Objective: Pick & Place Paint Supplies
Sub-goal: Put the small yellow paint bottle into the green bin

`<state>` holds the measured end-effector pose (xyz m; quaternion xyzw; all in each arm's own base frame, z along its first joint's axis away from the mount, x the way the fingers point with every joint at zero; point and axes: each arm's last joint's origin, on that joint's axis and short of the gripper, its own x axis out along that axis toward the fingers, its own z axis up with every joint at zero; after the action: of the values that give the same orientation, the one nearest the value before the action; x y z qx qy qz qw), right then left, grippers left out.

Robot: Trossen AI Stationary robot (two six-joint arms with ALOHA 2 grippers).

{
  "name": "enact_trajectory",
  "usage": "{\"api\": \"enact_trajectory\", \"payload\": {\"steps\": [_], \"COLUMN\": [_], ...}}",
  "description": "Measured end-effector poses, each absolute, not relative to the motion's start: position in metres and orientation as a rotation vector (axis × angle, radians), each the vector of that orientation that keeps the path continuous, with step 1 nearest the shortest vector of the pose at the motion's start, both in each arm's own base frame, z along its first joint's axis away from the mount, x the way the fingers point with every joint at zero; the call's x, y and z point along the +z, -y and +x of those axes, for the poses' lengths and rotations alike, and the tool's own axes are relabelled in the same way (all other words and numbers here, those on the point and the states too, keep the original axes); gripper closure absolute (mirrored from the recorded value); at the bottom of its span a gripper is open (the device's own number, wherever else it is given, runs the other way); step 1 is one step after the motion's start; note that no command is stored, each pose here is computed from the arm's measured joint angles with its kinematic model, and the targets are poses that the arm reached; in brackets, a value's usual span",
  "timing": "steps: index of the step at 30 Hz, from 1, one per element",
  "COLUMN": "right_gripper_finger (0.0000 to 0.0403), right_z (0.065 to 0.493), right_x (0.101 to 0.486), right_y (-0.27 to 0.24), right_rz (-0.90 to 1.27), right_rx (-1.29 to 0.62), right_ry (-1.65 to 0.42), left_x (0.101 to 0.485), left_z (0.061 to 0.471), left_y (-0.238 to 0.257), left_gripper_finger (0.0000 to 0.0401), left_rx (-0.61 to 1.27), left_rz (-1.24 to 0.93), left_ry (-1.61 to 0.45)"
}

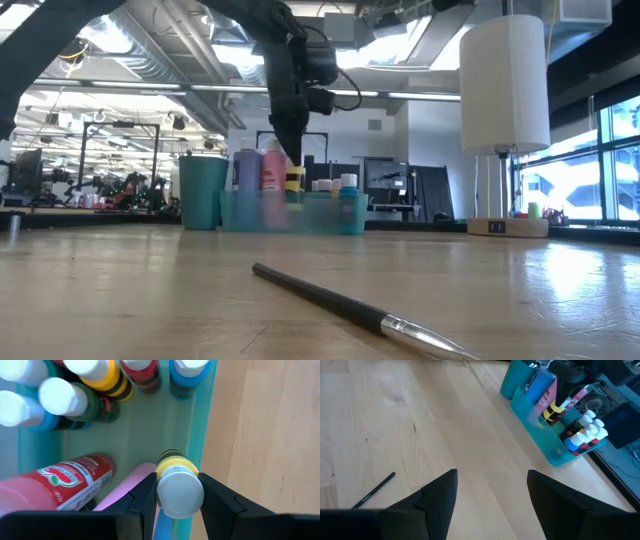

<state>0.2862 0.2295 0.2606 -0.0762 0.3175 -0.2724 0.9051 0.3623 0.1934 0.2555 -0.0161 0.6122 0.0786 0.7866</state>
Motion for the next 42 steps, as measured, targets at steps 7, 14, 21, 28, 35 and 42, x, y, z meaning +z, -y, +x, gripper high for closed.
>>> {"api": "enact_trajectory", "payload": {"steps": [7,14,21,28,35,42], "right_gripper_finger": [0.0161,0.0161,0.0161,0.0161,0.0161,0.0161], "right_z": [0.286,0.286,0.286,0.286,0.286,0.286], "right_x": [0.261,0.261,0.261,0.261,0.261,0.260], "right_y": [-0.229,-0.229,-0.229,-0.229,-0.229,-0.229], "right_rz": [-0.157,-0.157,-0.157,-0.157,-0.160,-0.163], "right_rx": [-0.563,-0.563,-0.563,-0.563,-0.564,-0.564], "right_ry": [-0.656,-0.656,-0.656,-0.656,-0.658,-0.660], "left_x": [0.247,0.247,0.247,0.246,0.245,0.242], "left_z": [0.361,0.362,0.365,0.366,0.366,0.369], "left_y": [-0.194,-0.194,-0.190,-0.191,-0.188,-0.178], "left_gripper_finger": [0.0284,0.0284,0.0284,0.0284,0.0284,0.0284], "left_rx": [0.171,0.151,0.130,0.129,0.130,0.087], "left_rz": [-0.035,-0.038,-0.024,-0.025,-0.017,0.087], "left_ry": [-1.317,-1.297,-1.287,-1.283,-1.305,-1.349]}}
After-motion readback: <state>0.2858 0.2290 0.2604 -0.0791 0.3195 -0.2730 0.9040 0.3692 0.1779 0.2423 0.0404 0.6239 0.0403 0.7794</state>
